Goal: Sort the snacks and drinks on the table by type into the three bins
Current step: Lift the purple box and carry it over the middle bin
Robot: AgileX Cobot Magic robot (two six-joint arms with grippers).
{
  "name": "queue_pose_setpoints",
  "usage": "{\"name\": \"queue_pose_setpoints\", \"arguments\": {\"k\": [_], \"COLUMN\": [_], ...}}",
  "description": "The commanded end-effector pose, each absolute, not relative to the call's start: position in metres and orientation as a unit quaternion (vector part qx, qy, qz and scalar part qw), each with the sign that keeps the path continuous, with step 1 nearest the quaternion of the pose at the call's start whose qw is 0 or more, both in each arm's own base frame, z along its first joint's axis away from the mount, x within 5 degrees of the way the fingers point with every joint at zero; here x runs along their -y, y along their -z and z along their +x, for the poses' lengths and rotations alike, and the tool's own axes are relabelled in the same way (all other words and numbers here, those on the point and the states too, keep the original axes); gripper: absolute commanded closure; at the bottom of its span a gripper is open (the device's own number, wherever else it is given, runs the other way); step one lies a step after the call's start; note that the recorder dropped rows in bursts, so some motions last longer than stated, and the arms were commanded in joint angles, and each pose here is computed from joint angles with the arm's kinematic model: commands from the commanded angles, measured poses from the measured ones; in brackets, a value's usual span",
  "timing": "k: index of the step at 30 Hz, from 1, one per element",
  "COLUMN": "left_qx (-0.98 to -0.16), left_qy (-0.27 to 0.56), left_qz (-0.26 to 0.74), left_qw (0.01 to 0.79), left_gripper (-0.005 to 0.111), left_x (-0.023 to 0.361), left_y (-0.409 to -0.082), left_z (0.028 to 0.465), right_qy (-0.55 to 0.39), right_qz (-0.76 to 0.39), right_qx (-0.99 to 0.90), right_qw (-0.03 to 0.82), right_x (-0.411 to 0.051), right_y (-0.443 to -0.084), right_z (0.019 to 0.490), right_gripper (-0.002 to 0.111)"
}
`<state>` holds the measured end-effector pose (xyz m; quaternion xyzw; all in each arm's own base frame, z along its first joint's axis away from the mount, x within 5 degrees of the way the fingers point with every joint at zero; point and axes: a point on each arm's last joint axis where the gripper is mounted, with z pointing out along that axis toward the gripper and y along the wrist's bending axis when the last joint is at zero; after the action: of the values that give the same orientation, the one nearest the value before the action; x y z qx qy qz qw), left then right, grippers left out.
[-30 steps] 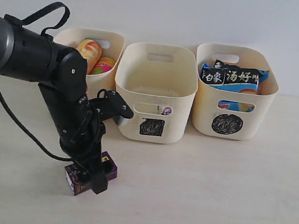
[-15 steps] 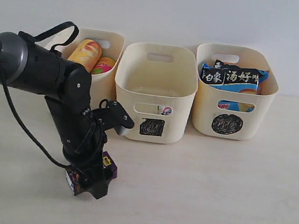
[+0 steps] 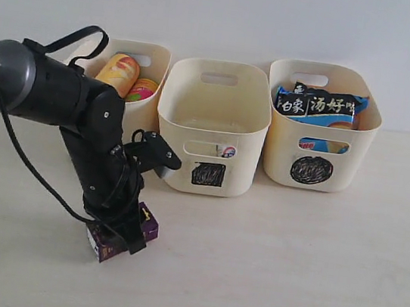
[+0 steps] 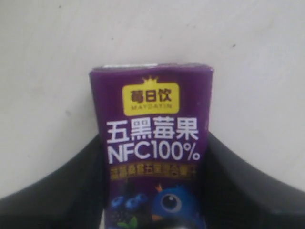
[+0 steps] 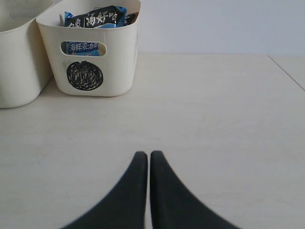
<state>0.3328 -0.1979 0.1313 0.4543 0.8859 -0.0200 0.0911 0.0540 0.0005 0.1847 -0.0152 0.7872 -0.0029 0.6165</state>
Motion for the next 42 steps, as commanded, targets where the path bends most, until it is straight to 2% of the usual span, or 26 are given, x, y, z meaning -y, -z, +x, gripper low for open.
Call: {"name": "queue_pose_setpoints", "arguments": {"k": [1,5,12,25,31,39,42], "left_qx": [-0.885,-0.88,-0.858,-0.783,-0.741,-0.703,-0.701], "left_qy": [0.02,0.025,0.033,0.054,0.052,0.046,0.044], "left_qz": [0.448,0.444,0.431,0.369,0.342,0.317,0.321], "left_qw": [0.127,0.166,0.277,0.498,0.576,0.635,0.635], "left_gripper": [0.102,0.102,0.102,0.102,0.102,0.102,0.102], "left_x": [0.196,0.194,0.191,0.203,0.21,0.22,0.225], "left_y": [-0.166,-0.196,-0.249,-0.289,-0.288,-0.26,-0.248], "left_z": [0.331,0.327,0.322,0.344,0.36,0.382,0.391], "right_qy": [0.007,0.007,0.007,0.007,0.007,0.007,0.007], "right_qz": [-0.016,-0.016,-0.016,-0.016,-0.016,-0.016,-0.016], "right_qx": [-0.785,-0.785,-0.785,-0.785,-0.785,-0.785,-0.785], "right_qw": [0.619,0.619,0.619,0.619,0.619,0.619,0.619], "right_x": [0.0,0.0,0.0,0.0,0.0,0.0,0.0], "right_y": [-0.184,-0.184,-0.184,-0.184,-0.184,-0.184,-0.184], "right_z": [0.054,0.054,0.054,0.054,0.054,0.054,0.054], "right_gripper": [0.108,0.108,0.108,0.108,0.108,0.108,0.108]}}
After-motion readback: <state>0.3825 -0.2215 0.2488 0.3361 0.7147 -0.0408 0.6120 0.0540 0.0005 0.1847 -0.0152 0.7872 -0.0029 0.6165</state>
